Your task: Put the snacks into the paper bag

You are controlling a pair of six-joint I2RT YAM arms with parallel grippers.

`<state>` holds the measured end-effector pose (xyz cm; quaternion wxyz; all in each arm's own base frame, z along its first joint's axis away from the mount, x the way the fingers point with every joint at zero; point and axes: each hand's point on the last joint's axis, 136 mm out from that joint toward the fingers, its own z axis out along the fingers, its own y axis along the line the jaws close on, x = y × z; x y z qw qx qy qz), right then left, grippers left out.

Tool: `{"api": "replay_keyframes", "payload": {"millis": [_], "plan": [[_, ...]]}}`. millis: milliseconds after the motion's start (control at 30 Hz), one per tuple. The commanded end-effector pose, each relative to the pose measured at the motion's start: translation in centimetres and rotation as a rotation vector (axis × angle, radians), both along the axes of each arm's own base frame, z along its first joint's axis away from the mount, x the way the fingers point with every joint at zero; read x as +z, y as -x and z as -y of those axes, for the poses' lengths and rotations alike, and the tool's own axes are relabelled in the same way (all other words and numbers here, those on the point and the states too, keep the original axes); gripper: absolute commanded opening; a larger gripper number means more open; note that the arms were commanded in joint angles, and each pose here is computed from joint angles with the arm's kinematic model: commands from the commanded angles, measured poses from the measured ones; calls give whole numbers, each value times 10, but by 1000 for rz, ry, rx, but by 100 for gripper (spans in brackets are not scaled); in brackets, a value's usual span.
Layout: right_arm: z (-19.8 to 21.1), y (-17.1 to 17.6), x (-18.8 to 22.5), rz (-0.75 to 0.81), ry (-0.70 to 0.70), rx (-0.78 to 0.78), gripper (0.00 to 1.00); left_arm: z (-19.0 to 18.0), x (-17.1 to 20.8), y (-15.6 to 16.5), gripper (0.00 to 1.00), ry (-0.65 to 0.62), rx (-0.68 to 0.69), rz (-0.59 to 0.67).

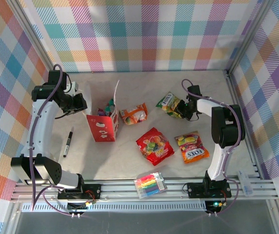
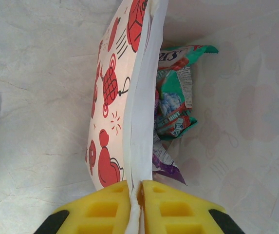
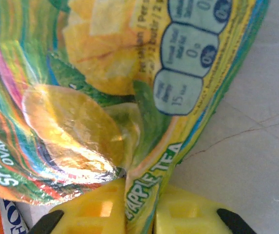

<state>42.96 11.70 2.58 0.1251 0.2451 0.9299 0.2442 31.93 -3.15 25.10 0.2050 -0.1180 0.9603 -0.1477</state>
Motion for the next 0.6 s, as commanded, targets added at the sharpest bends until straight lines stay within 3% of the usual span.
{"api": "replay_keyframes", "payload": {"millis": [0,367,567], "plan": [[6,12,-8,-24,64,12,15,0,6,6,13,27,13,14],[8,19,13,30,138,63,0,1,4,6,13,30,10,23],[4,22,32,82,176,100,0,2,4,9,13,30,7,24]]}}
